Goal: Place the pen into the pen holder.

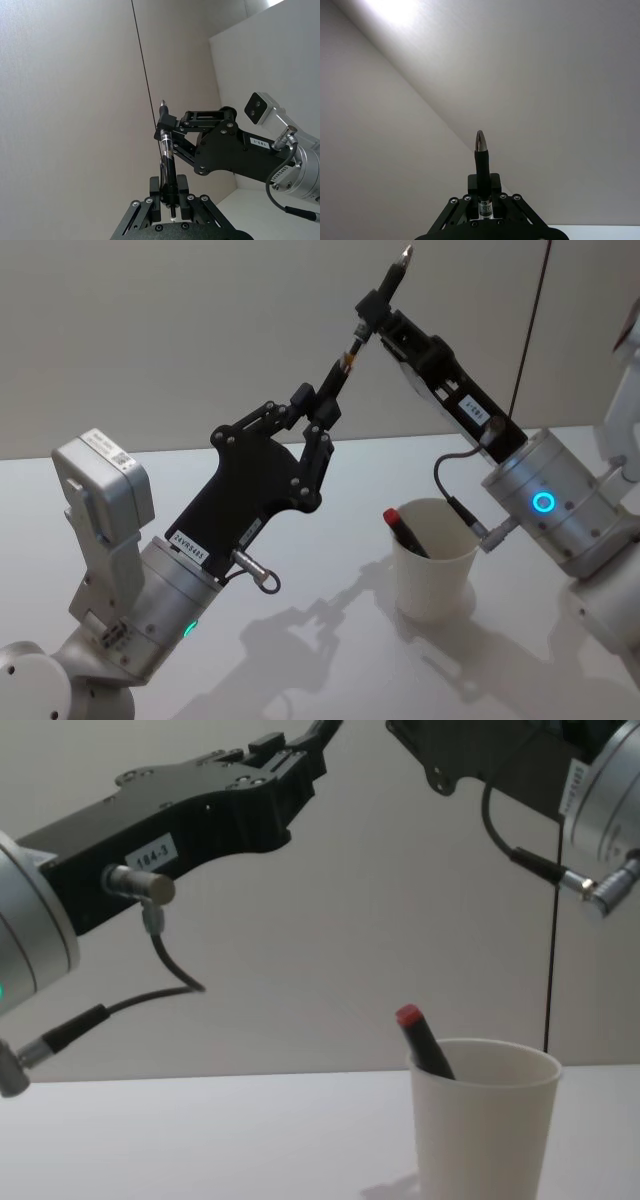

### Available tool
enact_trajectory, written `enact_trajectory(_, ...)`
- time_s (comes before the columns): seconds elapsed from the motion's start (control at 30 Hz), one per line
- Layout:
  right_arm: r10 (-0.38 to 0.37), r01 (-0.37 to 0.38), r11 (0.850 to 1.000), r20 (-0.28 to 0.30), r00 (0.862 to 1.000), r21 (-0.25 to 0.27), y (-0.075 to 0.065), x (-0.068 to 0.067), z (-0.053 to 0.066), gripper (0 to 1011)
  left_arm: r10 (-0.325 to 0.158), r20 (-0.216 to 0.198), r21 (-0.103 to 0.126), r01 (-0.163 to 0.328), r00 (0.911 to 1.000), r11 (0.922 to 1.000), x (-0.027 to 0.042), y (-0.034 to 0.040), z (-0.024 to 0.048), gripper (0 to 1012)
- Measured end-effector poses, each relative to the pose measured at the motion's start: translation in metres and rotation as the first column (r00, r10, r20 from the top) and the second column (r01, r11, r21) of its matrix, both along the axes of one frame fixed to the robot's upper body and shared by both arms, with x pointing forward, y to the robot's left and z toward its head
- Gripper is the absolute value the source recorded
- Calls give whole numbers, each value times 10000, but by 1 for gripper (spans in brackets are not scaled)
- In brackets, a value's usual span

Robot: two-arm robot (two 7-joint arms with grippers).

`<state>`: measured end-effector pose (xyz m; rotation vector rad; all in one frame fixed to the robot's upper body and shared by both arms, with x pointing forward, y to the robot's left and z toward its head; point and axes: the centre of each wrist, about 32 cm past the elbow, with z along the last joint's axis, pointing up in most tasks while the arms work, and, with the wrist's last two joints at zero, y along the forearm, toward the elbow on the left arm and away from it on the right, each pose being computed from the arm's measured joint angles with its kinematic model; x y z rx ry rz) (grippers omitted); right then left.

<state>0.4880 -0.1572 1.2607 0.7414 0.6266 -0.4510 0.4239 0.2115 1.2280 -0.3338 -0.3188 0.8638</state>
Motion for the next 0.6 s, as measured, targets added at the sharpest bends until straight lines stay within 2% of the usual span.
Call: enact_trajectory(0.6, 4, -4, 10000, 7, 10000, 0, 0, 1, 2, 130, 1, -1, 1, -1, 10000, 10000, 0, 0, 0, 195)
